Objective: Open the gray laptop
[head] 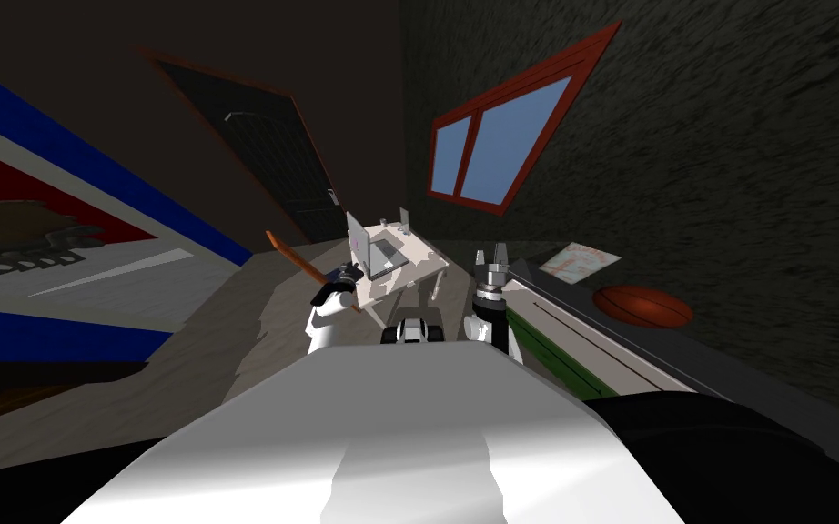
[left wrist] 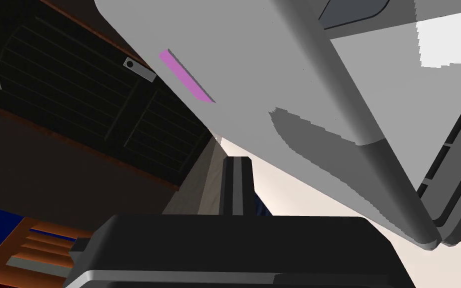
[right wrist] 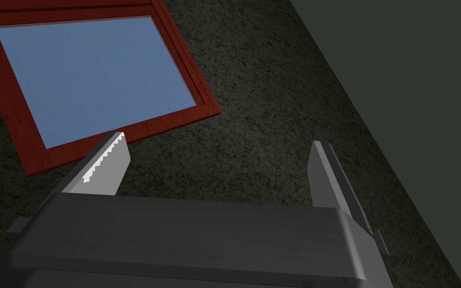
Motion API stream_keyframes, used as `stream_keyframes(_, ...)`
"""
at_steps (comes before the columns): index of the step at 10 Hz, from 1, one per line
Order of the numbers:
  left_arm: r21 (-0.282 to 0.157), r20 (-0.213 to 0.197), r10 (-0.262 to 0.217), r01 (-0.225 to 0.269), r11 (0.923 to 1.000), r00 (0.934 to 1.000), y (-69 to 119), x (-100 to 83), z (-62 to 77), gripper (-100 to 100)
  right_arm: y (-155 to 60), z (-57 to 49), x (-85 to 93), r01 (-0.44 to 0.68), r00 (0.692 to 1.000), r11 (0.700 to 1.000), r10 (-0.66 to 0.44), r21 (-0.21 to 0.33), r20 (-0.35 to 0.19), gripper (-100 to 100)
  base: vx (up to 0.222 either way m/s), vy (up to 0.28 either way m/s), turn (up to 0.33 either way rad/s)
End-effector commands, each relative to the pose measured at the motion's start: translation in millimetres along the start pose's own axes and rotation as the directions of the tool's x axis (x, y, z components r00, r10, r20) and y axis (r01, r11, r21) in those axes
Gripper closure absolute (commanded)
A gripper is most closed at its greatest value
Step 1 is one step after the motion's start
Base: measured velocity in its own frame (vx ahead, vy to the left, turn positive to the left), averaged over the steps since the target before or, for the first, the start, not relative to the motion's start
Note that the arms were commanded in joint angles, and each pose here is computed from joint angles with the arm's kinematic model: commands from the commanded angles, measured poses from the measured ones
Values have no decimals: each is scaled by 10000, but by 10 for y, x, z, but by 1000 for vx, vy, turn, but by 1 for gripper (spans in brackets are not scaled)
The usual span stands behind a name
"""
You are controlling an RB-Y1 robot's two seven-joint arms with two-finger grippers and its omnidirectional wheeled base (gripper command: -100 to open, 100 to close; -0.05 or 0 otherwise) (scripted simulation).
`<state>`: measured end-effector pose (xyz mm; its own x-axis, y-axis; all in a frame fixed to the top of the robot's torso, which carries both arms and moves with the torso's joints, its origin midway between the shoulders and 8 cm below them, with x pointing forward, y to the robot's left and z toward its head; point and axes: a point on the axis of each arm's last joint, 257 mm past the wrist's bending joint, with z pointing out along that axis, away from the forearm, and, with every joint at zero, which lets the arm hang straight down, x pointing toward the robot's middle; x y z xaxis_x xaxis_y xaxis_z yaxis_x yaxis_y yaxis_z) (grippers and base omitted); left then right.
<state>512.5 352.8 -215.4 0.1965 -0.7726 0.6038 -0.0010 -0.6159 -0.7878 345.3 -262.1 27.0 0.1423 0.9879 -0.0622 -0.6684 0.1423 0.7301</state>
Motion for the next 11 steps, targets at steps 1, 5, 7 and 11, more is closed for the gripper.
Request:
stream_keyframes(1,-272,249,779,-772,9966,9966,-119,-117,-54,100,0,0,0,0,10000,10000,0,0,0,0,46,-118,17)
stream_keyframes(5,-646,562,1655,-1618,9847,9846,-255,-251,-119,100,0,0,0,1,10000,10000,-1,0,-1,0,46,-75,12)
stream_keyframes(7,-849,686,1945,-1886,9784,9785,-284,-305,-146,100,0,0,0,1,10000,10000,-1,0,-1,0,50,-75,9)
stream_keyframes(11,-777,720,1826,-1770,9811,9806,-218,-348,-121,-100,0,0,0,2,10000,10000,-2,0,-1,0,14,-26,16)
